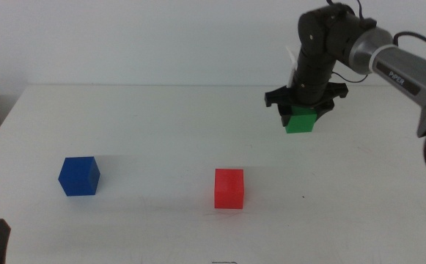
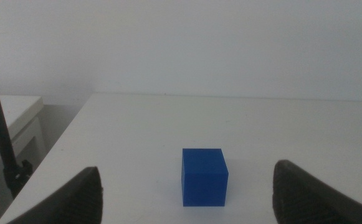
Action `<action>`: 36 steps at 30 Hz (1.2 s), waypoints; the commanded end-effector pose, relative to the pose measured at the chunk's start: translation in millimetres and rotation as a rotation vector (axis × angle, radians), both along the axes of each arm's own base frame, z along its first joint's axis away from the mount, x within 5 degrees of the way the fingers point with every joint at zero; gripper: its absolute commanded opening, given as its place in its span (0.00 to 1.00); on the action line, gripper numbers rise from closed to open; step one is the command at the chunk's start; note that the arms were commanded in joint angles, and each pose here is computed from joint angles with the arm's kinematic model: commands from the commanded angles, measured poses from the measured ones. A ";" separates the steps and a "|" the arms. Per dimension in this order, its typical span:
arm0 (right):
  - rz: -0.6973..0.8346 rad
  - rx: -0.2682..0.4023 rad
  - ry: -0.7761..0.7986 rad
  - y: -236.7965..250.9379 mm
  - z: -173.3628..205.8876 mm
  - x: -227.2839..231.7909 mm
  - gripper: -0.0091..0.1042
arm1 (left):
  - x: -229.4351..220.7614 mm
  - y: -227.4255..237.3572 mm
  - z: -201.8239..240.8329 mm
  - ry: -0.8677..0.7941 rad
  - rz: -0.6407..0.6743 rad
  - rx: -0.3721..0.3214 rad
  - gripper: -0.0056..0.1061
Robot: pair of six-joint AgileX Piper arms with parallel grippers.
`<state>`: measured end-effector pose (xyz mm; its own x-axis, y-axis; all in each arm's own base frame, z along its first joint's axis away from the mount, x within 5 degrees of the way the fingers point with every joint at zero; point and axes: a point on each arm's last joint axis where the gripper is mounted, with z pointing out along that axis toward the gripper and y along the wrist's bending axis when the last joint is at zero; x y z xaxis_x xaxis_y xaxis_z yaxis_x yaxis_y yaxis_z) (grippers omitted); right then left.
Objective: Stack red cubes first, then green, then blue cubes in a specific spot.
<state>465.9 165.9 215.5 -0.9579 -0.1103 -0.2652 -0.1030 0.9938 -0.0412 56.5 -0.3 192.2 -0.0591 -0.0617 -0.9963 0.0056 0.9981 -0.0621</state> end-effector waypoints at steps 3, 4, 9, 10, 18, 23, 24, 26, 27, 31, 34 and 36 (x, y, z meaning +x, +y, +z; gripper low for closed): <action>-0.016 -0.024 -0.058 13.1 65.3 -44.8 0.07 | -1.6 -0.7 10.0 -0.108 -0.010 -0.018 0.89; -0.024 -0.031 -0.064 16.6 69.2 -51.8 0.07 | -1.6 -0.7 10.0 -0.108 -0.010 -0.018 0.89; 0.018 0.003 -0.097 57.4 92.9 -97.3 0.07 | -1.6 -0.7 10.0 -0.108 -0.010 -0.018 0.89; 0.023 0.018 -0.103 63.7 97.5 -103.7 0.07 | -1.6 -0.7 10.0 -0.108 -0.010 -0.018 0.89; -0.008 0.116 -0.058 111.5 95.3 -138.2 0.07 | -1.6 -0.7 10.0 -0.108 -0.010 -0.018 0.89; -0.039 0.105 -0.049 125.0 84.3 -143.7 0.07 | -1.6 -0.7 10.0 -0.108 -0.010 -0.018 0.89; -0.042 0.101 -0.045 126.7 81.4 -143.6 0.07 | -1.6 -0.7 10.0 -0.108 -0.010 -0.018 0.89; -0.046 0.093 -0.035 129.5 75.4 -143.0 0.07 | -1.6 -0.7 10.0 -0.108 -0.010 -0.018 0.89; -0.050 0.090 -0.029 130.4 72.0 -142.3 0.07 | -1.6 -0.7 10.0 -0.108 -0.010 -0.018 0.89; -0.053 0.075 -0.016 135.1 62.7 -141.9 0.07 | -1.6 -0.7 10.0 -0.108 -0.010 -0.018 0.89; -0.064 0.065 -0.017 134.6 59.9 -141.3 0.07 | -1.6 -0.7 10.0 -0.108 -0.010 -0.018 0.89; -0.069 0.062 -0.021 134.1 60.0 -141.0 0.07 | -1.6 -0.7 10.0 -0.108 -0.010 -0.018 0.89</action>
<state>331.8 311.0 240.4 -0.9682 -0.0358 -0.2474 -0.0450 0.9985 0.0318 56.5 -0.3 192.2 -0.0591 -0.0617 -0.9963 0.0056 0.9981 -0.0621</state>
